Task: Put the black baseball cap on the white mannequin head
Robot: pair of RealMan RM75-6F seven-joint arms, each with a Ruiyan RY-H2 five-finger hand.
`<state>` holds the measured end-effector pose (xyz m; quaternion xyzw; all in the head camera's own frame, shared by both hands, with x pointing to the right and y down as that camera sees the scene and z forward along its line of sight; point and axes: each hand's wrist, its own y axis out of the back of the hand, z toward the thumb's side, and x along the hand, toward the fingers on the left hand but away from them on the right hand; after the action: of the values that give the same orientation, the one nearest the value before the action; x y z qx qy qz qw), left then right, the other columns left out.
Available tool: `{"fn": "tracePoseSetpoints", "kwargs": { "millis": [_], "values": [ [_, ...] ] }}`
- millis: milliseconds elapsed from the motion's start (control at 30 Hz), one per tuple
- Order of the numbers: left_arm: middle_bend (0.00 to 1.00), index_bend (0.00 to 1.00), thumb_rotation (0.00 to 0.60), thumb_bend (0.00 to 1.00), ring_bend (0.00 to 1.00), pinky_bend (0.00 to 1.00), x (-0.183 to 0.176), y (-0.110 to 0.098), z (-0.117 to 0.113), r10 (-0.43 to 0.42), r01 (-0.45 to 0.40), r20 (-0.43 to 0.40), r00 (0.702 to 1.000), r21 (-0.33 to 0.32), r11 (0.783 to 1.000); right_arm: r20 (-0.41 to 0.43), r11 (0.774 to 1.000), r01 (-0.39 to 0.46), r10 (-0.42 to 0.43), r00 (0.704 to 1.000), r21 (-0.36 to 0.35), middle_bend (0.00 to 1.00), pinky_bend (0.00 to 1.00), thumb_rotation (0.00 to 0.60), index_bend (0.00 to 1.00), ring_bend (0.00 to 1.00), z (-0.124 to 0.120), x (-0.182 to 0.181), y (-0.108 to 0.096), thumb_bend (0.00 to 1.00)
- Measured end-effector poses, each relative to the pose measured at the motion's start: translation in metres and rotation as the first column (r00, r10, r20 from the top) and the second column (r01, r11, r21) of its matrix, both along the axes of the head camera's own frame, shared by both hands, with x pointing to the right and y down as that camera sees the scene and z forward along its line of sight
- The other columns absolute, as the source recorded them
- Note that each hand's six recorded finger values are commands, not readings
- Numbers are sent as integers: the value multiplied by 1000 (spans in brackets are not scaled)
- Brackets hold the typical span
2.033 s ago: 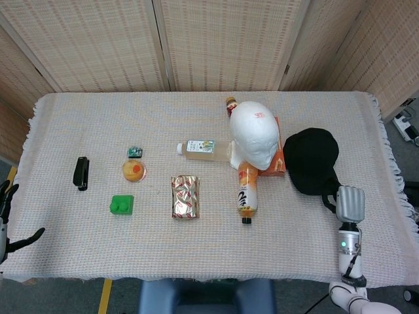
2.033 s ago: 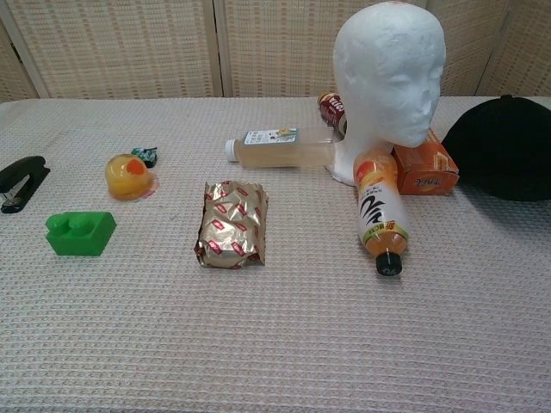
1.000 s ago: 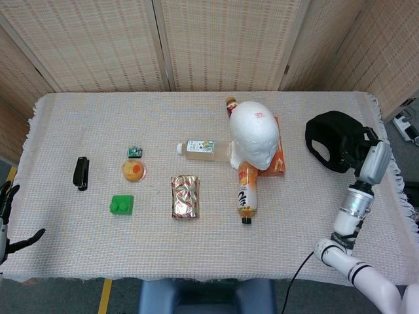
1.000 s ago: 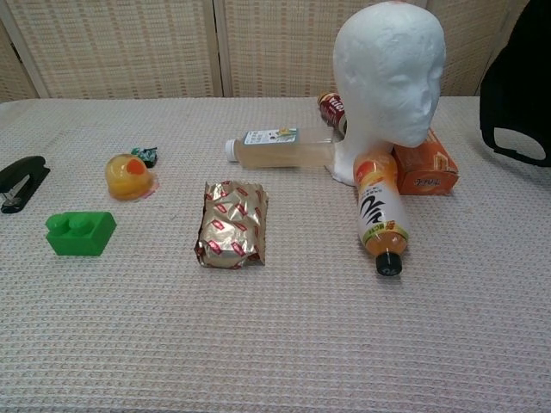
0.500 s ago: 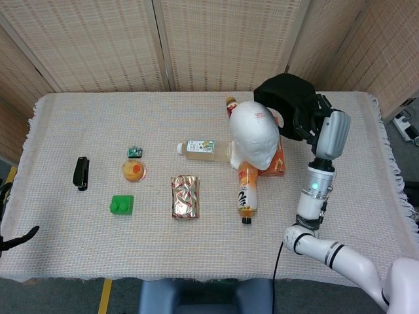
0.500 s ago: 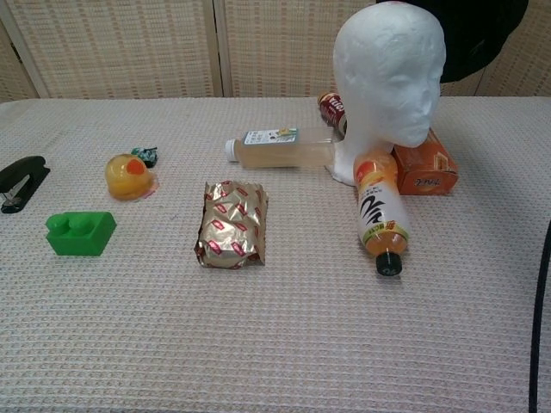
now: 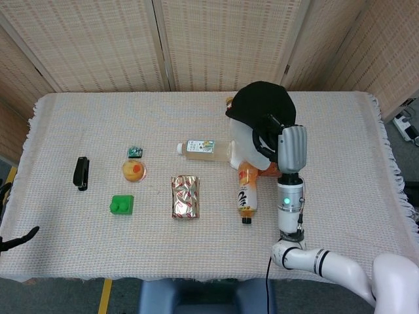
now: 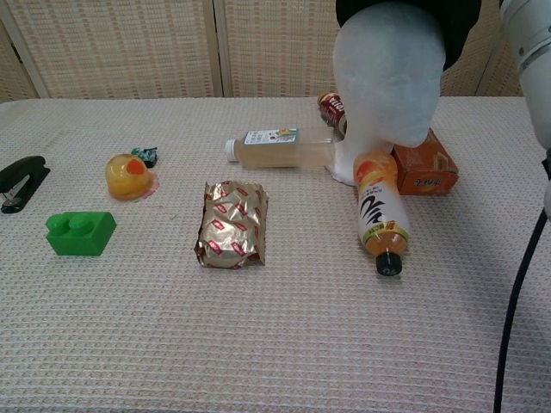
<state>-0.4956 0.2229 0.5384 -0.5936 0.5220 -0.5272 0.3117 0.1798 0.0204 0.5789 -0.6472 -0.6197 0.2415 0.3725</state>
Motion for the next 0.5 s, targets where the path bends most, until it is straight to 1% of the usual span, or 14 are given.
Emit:
{"fn": "tracePoseSetpoints", "kwargs": {
  "millis": [200,300,500],
  "values": [
    [0,0,600,170,0,211,0,1,-3,-3,3,-5,1000,7,1000,-49,996,84,-85,995,-20,1000,1000,600,680,1000,12,-12,18,498],
    [0,0,600,170,0,211,-1,1,-2,-4,4,-10,1000,0,1000,-100,991,122,-127,987,-49,1000,1000,600,681,1000,25,-10,32,496],
    [0,0,600,169,0,212,0,0,-3,-9,9,-20,1000,4,1000,-181,985,141,-158,971,-102,1000,1000,600,685,1000,51,2,49,490]
  ]
}}
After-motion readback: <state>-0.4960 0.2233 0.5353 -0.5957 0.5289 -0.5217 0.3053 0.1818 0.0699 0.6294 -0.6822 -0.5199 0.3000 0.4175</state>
